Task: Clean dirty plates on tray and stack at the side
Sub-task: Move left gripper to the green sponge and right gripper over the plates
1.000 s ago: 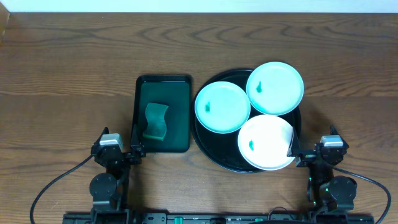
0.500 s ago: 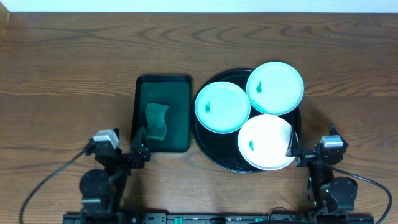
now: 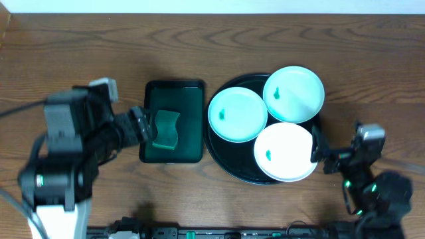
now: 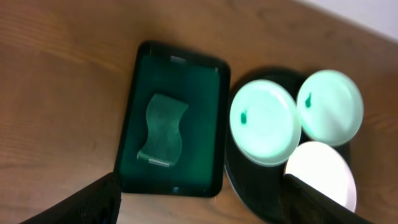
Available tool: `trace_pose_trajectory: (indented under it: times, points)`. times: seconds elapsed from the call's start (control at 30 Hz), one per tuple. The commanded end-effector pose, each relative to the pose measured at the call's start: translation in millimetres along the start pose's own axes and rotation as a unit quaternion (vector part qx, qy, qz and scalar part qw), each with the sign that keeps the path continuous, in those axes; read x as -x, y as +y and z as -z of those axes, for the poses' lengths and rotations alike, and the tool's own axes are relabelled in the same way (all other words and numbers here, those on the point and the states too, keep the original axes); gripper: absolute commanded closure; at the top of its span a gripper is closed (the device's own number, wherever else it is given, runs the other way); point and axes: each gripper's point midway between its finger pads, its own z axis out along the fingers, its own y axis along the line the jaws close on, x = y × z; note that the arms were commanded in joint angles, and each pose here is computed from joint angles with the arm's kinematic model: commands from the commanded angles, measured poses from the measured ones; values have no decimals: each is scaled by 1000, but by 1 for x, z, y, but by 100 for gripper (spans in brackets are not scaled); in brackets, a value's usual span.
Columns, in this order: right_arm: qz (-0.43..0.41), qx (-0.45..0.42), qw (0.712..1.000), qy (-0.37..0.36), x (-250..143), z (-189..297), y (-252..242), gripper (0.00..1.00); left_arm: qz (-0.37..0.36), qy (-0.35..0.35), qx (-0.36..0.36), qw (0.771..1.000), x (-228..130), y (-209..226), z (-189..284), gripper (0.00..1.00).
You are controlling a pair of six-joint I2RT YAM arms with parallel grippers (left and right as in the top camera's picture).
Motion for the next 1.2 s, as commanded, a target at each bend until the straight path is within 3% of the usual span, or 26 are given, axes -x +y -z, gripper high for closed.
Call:
trace_pose_trajectory:
  times: [0.0,0.1,0.27,0.43,0.47,0.57,0.6,0.7,0.87,1.17]
  points:
    - [-15,55,995,81,24,-13,22,1,-5,45,4,999,7,0,-17,19]
    - [-28,66,978,198,21,-24,26,1,6,84,15,996,-1,6,-33,19]
    - [-83,66,923,369,7,-35,29,1,25,150,32,988,-18,15,-51,21]
    - [-127,97,882,444,-16,-53,37,3,38,198,43,979,-34,21,-60,81]
    - [-134,99,874,457,-23,-57,38,14,38,206,44,977,-38,22,-62,92]
    - [-146,97,854,490,-42,-66,36,54,43,226,49,972,-51,27,-66,93]
    - [-148,96,850,497,-47,-68,35,61,44,231,51,971,-55,28,-66,93]
    - [-148,98,839,515,-58,-74,37,61,48,244,55,967,-64,31,-69,93]
    - [-129,91,831,533,-77,-90,39,51,53,264,60,961,-79,37,-77,93]
    - [-106,47,828,549,-103,-114,39,43,50,272,81,958,-88,48,-82,92]
